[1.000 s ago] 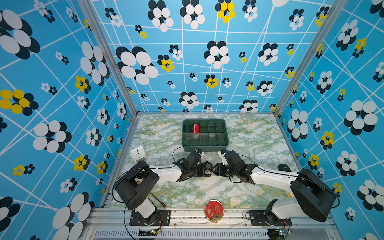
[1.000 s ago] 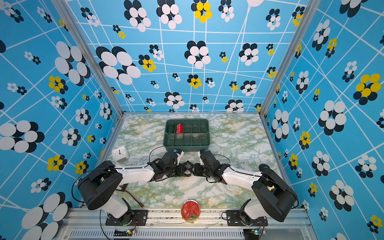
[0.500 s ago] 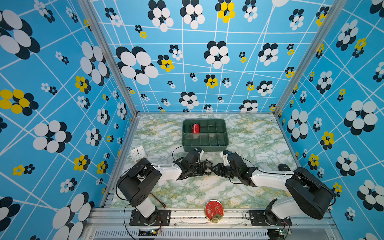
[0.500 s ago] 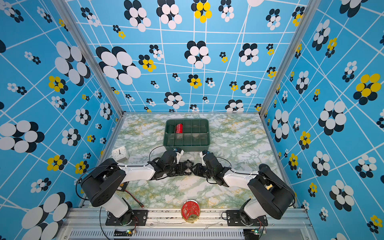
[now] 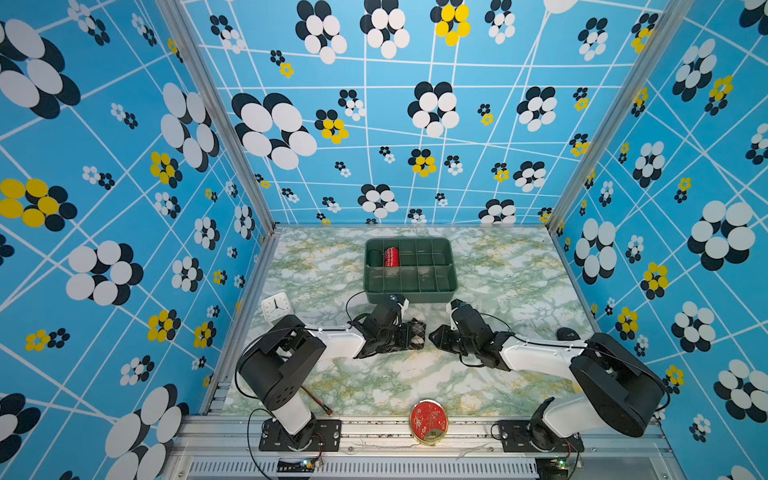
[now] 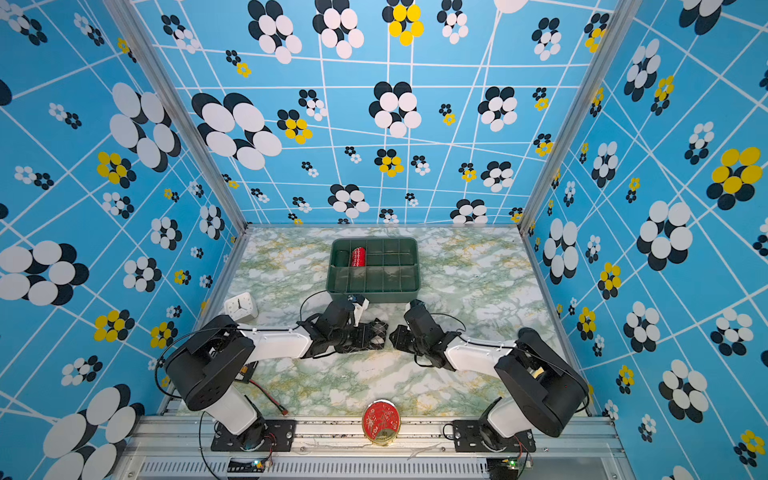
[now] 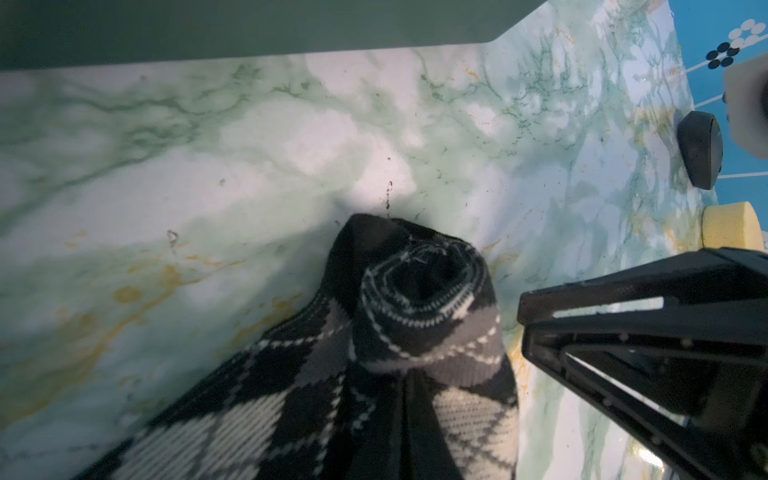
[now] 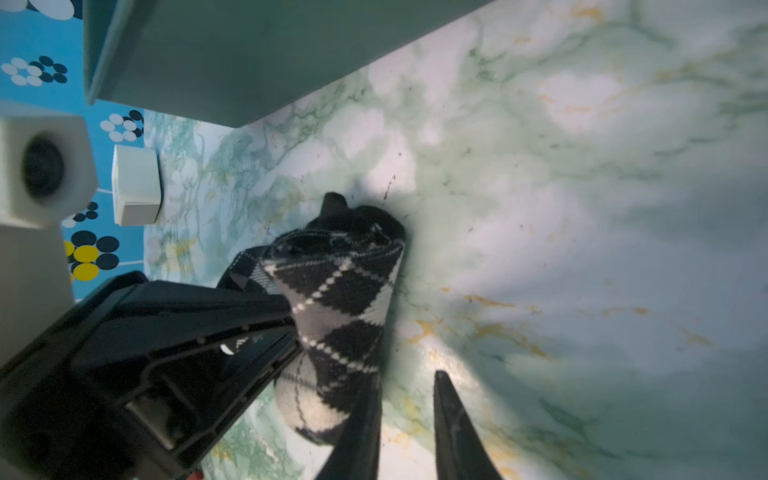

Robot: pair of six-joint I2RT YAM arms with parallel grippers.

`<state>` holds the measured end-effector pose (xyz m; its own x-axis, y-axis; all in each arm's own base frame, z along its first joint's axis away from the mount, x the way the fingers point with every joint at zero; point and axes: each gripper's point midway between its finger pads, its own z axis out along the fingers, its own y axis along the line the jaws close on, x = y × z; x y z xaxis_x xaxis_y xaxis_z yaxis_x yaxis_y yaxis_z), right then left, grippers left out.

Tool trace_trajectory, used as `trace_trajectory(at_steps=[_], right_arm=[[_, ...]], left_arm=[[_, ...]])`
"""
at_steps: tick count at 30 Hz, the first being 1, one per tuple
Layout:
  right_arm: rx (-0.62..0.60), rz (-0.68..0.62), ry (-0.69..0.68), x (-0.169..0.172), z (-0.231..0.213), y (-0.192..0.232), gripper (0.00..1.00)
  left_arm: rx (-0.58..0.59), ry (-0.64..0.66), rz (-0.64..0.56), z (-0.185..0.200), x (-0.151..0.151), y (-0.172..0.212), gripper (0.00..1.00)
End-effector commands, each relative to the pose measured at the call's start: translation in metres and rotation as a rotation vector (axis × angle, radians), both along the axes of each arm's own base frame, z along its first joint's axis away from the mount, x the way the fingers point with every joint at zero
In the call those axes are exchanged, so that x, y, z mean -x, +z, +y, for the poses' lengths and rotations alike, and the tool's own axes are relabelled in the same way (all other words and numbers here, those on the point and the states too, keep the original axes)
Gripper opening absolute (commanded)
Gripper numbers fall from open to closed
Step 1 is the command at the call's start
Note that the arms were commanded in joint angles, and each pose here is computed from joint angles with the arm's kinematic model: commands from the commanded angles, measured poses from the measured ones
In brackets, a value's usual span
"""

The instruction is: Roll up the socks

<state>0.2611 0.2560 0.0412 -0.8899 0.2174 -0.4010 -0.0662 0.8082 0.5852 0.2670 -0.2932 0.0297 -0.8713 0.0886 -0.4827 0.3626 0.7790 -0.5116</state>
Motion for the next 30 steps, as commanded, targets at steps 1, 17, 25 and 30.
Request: trace_trajectory(at_steps=[1, 17, 25, 30], right_arm=[[0.074, -0.017, -0.005, -0.011, -0.005, -0.004, 0.24], [0.123, 0.004, 0.038, -0.014, 0.007, -0.019, 0.24], [0.106, -0.014, 0.073, -0.019, 0.019, -0.014, 0.24], [0.076, -0.023, 0.098, -0.017, 0.027, -0.011, 0.24]], left_arm=[[-0.277, 0.007, 0.193, 0.053, 0.04, -0.064, 0.08], [-0.379, -0.014, 0.19, 0.062, 0.039, -0.064, 0.08], [-0.395, -0.021, 0.195, 0.065, 0.04, -0.063, 0.08], [-0.402, -0.027, 0.196, 0.065, 0.039, -0.062, 0.08]])
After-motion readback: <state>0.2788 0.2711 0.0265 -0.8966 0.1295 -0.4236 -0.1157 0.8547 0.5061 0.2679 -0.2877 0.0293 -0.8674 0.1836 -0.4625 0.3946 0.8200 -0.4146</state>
